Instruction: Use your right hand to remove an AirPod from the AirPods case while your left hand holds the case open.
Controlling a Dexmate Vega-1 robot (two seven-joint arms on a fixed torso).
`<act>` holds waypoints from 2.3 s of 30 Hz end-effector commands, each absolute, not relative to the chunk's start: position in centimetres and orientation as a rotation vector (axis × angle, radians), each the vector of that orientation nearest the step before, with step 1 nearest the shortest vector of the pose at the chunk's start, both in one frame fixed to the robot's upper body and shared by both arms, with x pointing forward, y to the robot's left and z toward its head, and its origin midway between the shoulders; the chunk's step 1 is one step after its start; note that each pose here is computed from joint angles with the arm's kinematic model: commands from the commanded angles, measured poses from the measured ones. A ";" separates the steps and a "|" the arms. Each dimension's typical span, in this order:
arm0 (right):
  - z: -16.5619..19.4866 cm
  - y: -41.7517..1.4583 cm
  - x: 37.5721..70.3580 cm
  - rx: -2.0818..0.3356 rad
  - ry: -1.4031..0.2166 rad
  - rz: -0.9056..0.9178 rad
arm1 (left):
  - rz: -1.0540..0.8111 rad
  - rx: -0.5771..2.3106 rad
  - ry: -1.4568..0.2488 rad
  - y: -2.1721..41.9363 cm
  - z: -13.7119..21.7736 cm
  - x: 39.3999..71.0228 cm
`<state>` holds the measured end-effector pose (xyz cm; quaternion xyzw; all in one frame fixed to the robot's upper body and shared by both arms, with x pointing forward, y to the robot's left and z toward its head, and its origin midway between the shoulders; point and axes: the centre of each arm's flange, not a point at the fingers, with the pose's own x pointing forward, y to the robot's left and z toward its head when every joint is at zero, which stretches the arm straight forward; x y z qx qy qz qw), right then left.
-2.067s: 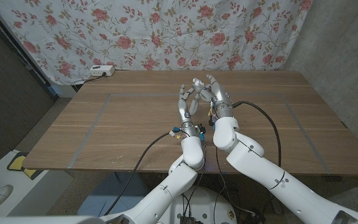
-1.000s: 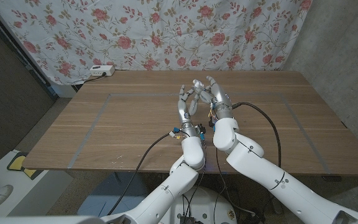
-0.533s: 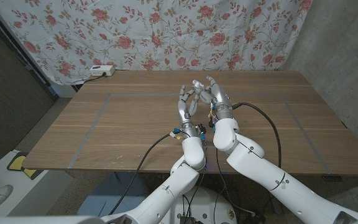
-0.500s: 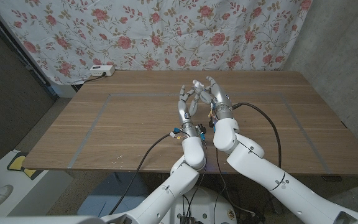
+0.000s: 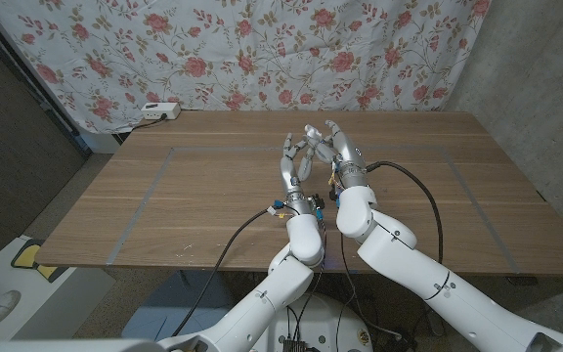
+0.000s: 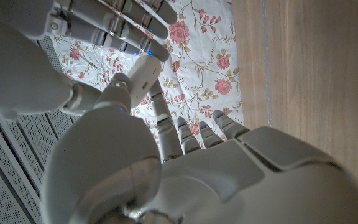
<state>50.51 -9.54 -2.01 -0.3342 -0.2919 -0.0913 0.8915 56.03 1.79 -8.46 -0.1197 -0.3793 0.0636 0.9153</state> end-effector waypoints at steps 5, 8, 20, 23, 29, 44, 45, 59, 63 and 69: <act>-2.1 -9.7 50.6 -0.701 -0.604 -0.183 | 0.146 -0.259 -0.778 1.8 -8.4 56.0; -2.1 -9.7 50.7 -0.698 -0.602 -0.179 | 0.144 -0.264 -0.774 1.8 -8.5 56.0; -2.3 -9.9 50.9 -0.695 -0.603 -0.157 | 0.151 -0.272 -0.770 1.7 -8.6 56.1; -2.4 -10.0 51.0 -0.686 -0.602 -0.147 | 0.149 -0.275 -0.770 1.7 -8.7 56.2; -2.5 -10.4 51.3 -0.671 -0.602 -0.136 | 0.153 -0.284 -0.772 1.7 -8.7 56.2; -3.3 -12.4 51.8 -0.613 -0.565 -0.160 | 0.166 -0.338 -0.786 2.5 -8.7 56.0; -3.4 -12.6 51.8 -0.613 -0.561 -0.162 | 0.153 -0.366 -0.779 2.5 -8.7 56.0; -3.4 -15.6 51.3 -0.586 -0.544 -0.217 | 0.132 -0.500 -0.764 3.3 -8.0 55.4; -2.3 -16.1 50.3 -0.608 -0.580 -0.213 | 0.120 -0.535 -0.755 3.5 -7.9 55.3; -1.4 -16.8 49.4 -0.602 -0.601 -0.230 | 0.106 -0.566 -0.766 3.7 -7.5 54.9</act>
